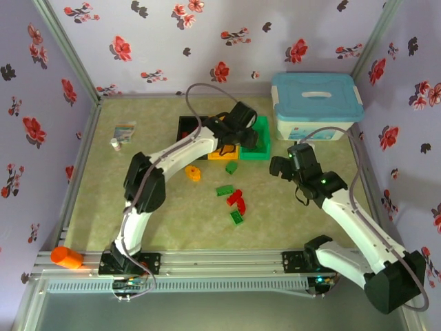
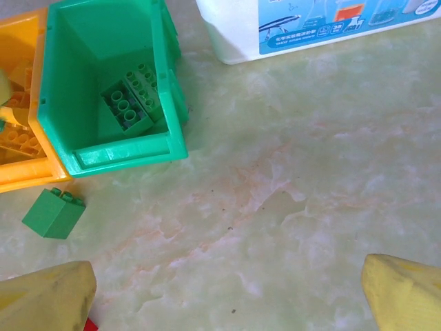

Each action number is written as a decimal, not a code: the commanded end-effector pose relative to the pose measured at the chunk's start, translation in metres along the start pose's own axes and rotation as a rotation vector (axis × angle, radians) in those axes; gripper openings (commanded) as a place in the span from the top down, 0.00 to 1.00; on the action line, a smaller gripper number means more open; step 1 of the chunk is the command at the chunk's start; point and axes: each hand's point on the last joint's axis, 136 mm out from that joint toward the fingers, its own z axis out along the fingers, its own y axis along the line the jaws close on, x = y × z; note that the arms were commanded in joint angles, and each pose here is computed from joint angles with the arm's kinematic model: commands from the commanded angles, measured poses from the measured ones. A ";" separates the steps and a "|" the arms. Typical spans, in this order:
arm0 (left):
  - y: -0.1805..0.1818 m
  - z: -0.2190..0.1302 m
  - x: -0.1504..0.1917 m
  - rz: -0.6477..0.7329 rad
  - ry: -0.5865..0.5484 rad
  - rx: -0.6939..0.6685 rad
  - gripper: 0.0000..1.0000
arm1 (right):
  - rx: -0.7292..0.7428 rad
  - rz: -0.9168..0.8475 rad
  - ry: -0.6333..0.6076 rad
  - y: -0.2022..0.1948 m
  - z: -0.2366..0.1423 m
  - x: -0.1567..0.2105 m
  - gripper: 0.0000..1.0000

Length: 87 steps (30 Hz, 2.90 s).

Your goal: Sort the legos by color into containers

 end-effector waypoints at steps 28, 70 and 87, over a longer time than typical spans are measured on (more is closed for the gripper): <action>0.052 -0.103 0.041 -0.067 -0.193 -0.028 0.14 | -0.279 -0.469 0.470 0.097 -0.003 0.181 0.07; 0.124 -0.142 0.174 -0.262 -0.153 -0.124 0.17 | -0.129 -0.442 0.238 0.154 0.043 0.003 0.79; 0.080 -0.101 0.199 -0.185 -0.039 -0.052 0.16 | -0.067 -0.291 0.193 0.128 0.102 -0.085 0.07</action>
